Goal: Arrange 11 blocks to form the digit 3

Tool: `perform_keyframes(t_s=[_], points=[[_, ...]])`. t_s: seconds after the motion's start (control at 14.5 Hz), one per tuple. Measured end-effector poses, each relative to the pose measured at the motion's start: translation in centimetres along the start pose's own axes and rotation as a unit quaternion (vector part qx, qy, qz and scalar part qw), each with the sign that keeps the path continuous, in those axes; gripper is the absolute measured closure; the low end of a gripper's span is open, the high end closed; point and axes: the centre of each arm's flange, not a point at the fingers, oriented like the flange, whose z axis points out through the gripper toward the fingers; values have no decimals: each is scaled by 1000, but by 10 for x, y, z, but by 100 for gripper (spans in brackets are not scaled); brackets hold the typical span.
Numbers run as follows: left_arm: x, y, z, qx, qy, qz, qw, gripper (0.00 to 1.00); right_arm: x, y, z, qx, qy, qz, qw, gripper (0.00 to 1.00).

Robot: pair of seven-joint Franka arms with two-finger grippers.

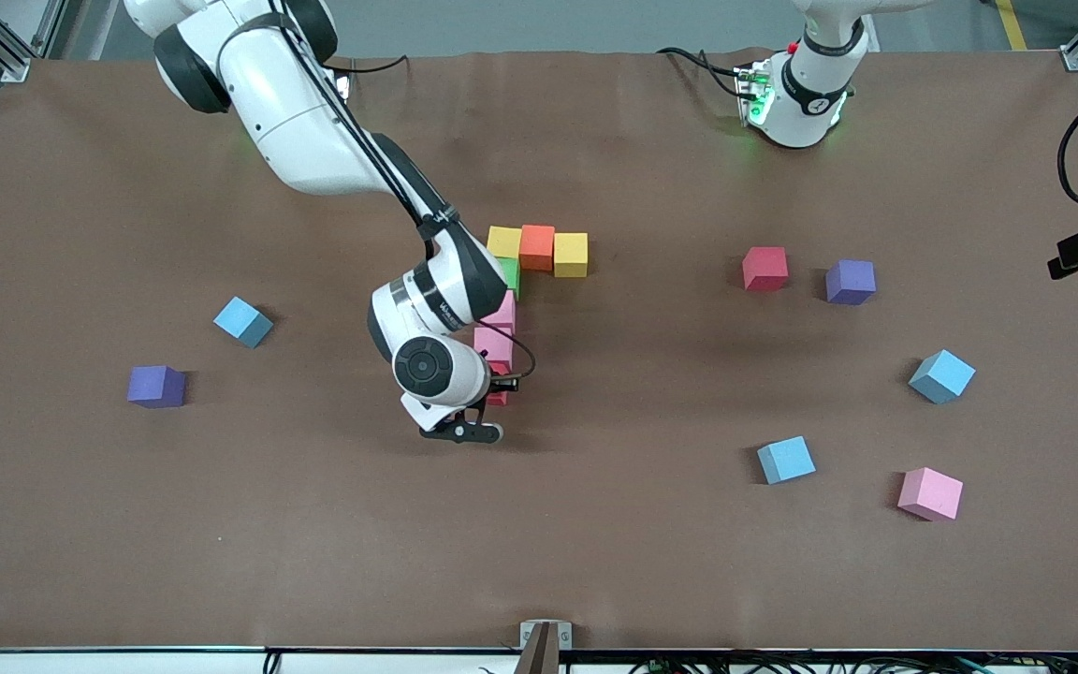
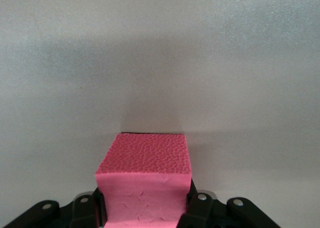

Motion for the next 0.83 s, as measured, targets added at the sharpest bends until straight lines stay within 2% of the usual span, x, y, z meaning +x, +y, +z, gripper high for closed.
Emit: perform_keyframes(t_s=[0.21,0.28,0.55,0.83], points=[[0,-2,0,0,0,-1,1000,0,0,-1,0,1,1,0,1000,44],[0,-2,0,0,0,-2,1000,0,-1,-1,0,1,1,-1,1000,39],[0,-2,0,0,0,-2,1000,0,-3,-4,1,-1,1,-4,1000,2],[0,-1,0,0,0,-1,1000,0,-1,-8,-10,5,9,-7,1000,0]])
